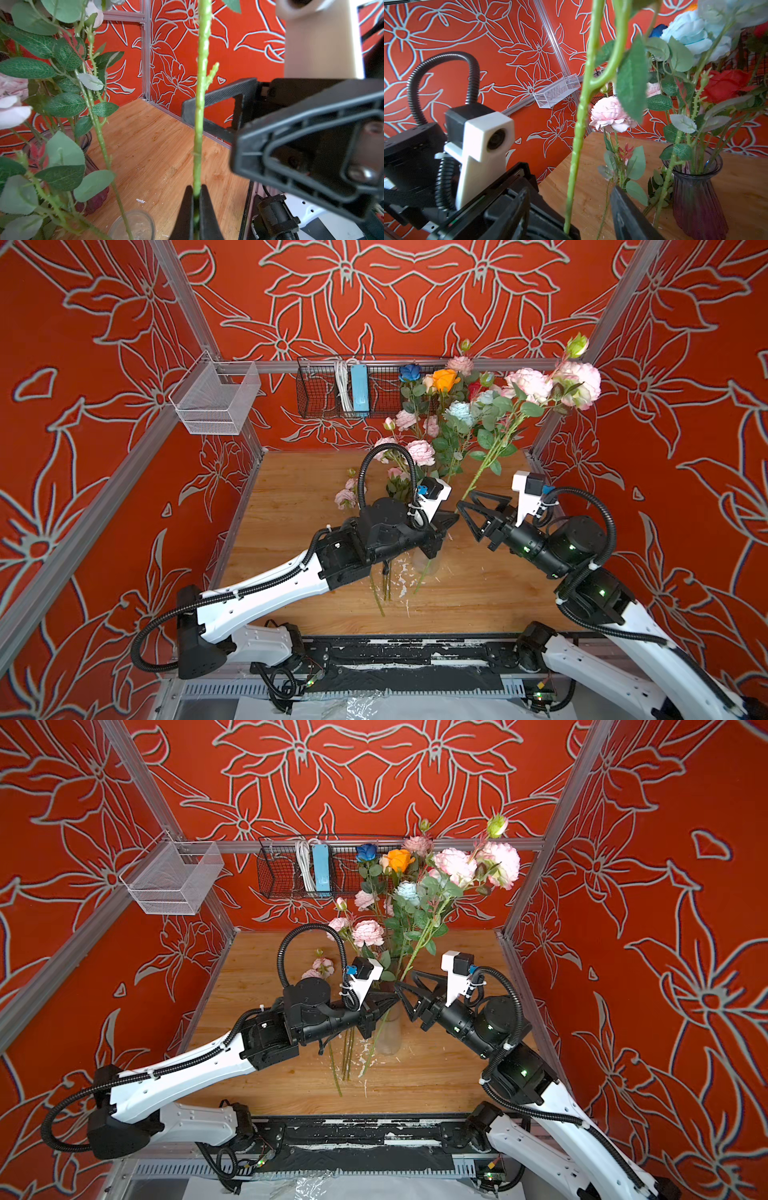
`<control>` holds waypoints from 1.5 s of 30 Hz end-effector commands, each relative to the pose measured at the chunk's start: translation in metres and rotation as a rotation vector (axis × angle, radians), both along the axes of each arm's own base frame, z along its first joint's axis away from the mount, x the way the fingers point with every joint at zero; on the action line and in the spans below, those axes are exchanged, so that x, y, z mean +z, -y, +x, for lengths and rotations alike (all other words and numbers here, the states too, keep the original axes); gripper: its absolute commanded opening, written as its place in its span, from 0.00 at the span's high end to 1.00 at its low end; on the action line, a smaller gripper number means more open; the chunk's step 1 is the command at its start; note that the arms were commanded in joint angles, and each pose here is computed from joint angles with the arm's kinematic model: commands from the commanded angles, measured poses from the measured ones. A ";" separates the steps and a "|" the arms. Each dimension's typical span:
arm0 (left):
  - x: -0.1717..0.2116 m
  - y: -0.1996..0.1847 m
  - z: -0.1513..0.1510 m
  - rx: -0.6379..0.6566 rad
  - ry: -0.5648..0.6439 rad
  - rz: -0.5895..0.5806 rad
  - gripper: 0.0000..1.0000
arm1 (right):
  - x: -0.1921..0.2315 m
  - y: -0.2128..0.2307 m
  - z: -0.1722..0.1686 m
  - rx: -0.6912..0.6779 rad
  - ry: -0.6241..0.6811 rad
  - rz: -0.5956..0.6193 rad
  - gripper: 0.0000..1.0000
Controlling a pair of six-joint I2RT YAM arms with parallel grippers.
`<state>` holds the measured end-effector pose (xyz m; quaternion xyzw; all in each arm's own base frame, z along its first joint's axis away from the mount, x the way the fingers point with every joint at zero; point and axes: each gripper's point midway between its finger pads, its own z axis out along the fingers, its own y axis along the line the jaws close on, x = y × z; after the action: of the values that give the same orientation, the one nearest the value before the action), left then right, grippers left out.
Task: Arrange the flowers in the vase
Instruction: 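Close the right gripper on the pink rose stem while the left holds, then open the left gripper and withdraw it while the right holds the rose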
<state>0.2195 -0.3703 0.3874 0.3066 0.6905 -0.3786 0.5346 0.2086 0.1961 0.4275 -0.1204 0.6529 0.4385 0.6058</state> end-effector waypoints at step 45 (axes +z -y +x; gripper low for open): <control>0.009 -0.125 -0.011 0.335 0.061 -0.130 0.36 | 0.016 0.003 0.015 -0.067 0.018 -0.017 1.00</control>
<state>0.1984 -0.2725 0.4032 0.2179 0.6749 -0.3536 0.6099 0.2233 0.2018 0.4249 -0.1094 0.6682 0.4275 0.5990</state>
